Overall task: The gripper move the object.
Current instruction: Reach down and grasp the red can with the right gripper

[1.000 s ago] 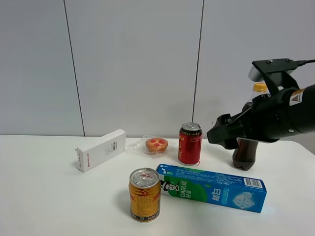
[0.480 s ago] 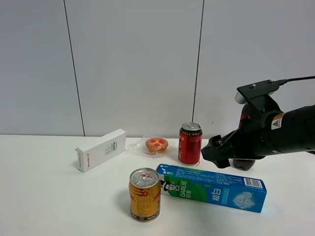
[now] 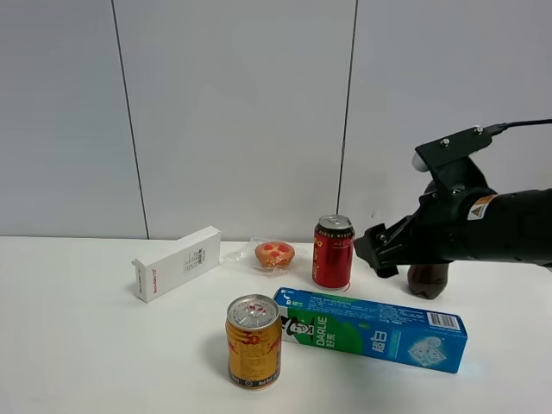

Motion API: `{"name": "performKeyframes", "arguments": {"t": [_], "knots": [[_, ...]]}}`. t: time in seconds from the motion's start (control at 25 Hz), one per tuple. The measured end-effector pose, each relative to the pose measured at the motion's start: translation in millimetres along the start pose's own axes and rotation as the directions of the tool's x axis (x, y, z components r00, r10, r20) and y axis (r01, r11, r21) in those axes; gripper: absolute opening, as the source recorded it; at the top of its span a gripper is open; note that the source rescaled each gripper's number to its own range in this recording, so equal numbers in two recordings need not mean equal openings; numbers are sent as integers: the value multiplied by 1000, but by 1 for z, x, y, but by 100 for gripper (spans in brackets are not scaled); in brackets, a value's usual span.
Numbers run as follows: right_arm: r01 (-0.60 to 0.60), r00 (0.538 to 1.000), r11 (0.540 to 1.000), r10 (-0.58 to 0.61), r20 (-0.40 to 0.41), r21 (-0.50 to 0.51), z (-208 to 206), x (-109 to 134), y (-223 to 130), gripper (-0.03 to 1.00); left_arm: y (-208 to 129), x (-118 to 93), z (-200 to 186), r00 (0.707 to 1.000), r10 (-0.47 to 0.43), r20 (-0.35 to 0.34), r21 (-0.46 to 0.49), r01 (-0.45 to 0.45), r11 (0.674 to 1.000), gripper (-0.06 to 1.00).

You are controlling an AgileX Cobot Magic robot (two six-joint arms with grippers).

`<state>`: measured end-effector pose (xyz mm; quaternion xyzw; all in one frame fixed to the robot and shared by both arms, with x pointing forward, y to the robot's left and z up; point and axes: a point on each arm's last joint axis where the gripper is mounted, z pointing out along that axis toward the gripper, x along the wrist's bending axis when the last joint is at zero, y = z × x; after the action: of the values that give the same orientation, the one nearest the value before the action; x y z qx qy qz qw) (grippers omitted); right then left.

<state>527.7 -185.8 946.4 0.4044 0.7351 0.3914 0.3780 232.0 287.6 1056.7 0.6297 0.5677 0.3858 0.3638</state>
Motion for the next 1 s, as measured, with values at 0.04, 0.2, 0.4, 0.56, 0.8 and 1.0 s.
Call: {"name": "performKeyframes", "arguments": {"t": [0.04, 0.2, 0.4, 0.56, 0.8, 1.0], "knots": [[5, 1000, 1000, -5, 3, 2, 4, 1, -4, 87, 0, 0, 0, 1000, 0, 0, 0, 0, 1000, 100], [24, 999, 999, -23, 31, -36, 18, 3, -16, 87, 0, 0, 0, 1000, 0, 0, 0, 0, 1000, 100], [35, 997, 995, -28, 67, -97, 26, 4, -22, 87, 0, 0, 0, 1000, 0, 0, 0, 0, 1000, 100], [25, 995, 992, -12, 102, -126, 31, 3, -27, 87, 0, 0, 0, 1000, 0, 0, 0, 0, 1000, 100], [-10, 993, 989, 27, 112, -149, 39, 5, -38, 87, 0, 0, 0, 1000, 0, 0, 0, 0, 1000, 100], [-37, 991, 981, 60, 119, -190, 39, 4, -36, 87, 0, 0, 0, 1000, 0, 0, 0, 0, 1000, 100]]}}
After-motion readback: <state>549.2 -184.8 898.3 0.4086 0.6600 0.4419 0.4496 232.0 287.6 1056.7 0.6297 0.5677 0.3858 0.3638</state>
